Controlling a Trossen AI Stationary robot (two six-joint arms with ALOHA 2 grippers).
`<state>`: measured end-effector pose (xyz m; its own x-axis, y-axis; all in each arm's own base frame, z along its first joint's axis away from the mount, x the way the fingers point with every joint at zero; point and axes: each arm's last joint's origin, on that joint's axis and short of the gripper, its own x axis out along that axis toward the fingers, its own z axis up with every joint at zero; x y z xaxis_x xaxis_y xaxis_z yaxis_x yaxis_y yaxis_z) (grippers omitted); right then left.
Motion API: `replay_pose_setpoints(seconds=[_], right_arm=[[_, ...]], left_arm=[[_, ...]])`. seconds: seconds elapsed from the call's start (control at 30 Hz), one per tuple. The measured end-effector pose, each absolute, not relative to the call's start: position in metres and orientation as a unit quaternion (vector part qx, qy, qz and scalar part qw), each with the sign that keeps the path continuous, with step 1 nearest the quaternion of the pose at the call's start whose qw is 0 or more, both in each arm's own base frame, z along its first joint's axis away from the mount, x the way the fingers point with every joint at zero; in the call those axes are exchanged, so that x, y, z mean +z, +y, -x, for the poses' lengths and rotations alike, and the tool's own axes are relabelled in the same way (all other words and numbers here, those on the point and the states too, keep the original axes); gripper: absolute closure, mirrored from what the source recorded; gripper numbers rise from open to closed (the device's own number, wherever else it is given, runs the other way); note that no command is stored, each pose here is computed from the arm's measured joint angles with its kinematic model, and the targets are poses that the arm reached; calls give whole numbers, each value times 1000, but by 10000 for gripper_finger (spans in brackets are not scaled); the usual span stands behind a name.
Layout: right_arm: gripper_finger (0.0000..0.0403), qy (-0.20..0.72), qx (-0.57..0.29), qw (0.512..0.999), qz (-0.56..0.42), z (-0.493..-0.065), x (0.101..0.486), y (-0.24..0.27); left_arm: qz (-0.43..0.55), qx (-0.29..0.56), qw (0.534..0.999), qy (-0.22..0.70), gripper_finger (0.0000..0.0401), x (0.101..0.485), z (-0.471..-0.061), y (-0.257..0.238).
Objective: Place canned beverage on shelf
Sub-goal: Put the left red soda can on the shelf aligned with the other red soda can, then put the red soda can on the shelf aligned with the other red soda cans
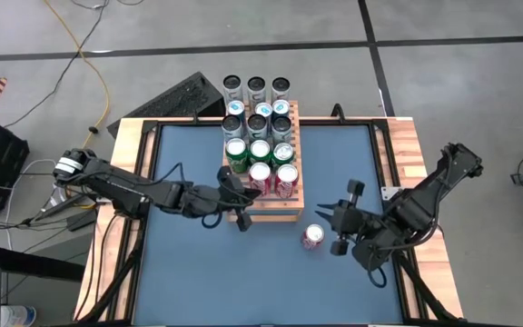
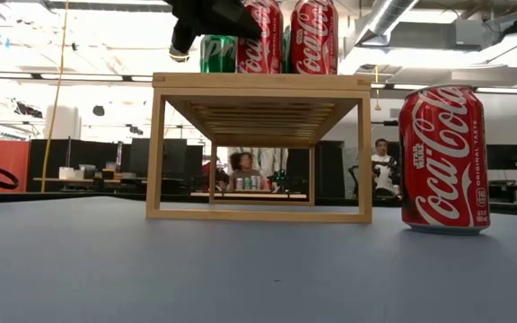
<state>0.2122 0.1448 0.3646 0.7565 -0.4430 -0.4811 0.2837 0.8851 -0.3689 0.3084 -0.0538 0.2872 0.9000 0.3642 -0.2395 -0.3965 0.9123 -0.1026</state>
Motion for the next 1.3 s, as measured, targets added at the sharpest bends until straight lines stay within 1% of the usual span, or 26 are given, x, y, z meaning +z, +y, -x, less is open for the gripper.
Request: replay_pose_setpoints(seconds=[0.2, 0.33, 0.57, 0.73, 0.83, 0.9, 0.97, 1.03, 1.2, 1.3], right_arm=[[340, 289, -195, 926, 144, -213, 365, 144], [340, 288, -194, 927, 143, -213, 365, 145], [340, 294, -186, 928, 135, -213, 365, 145], [337, 341, -124, 927, 94, -212, 361, 149], [328, 369, -89, 922, 79, -212, 358, 151], [312, 380, -81, 919, 67, -212, 356, 153], [286, 391, -79, 915, 56, -211, 355, 154], [250, 407, -78, 909, 50, -213, 350, 155], [144, 454, -66, 887, 44, -224, 334, 162], [103, 470, -73, 878, 51, -233, 323, 165]], left_arm=[[64, 194, 973, 103, 401, 289, -309, -52], [73, 177, 976, 101, 401, 290, -310, -52], [97, 87, 987, 89, 401, 295, -307, -75], [124, 2, 991, 51, 400, 304, -305, -94], [124, -33, 992, 20, 388, 311, -302, -105], [106, -54, 993, 10, 373, 313, -300, -110], [98, -75, 992, 10, 353, 313, -299, -116], [104, -87, 991, 6, 328, 314, -297, -121], [127, -98, 987, 8, 261, 314, -294, -128], [146, -97, 984, 8, 228, 315, -293, -130]])
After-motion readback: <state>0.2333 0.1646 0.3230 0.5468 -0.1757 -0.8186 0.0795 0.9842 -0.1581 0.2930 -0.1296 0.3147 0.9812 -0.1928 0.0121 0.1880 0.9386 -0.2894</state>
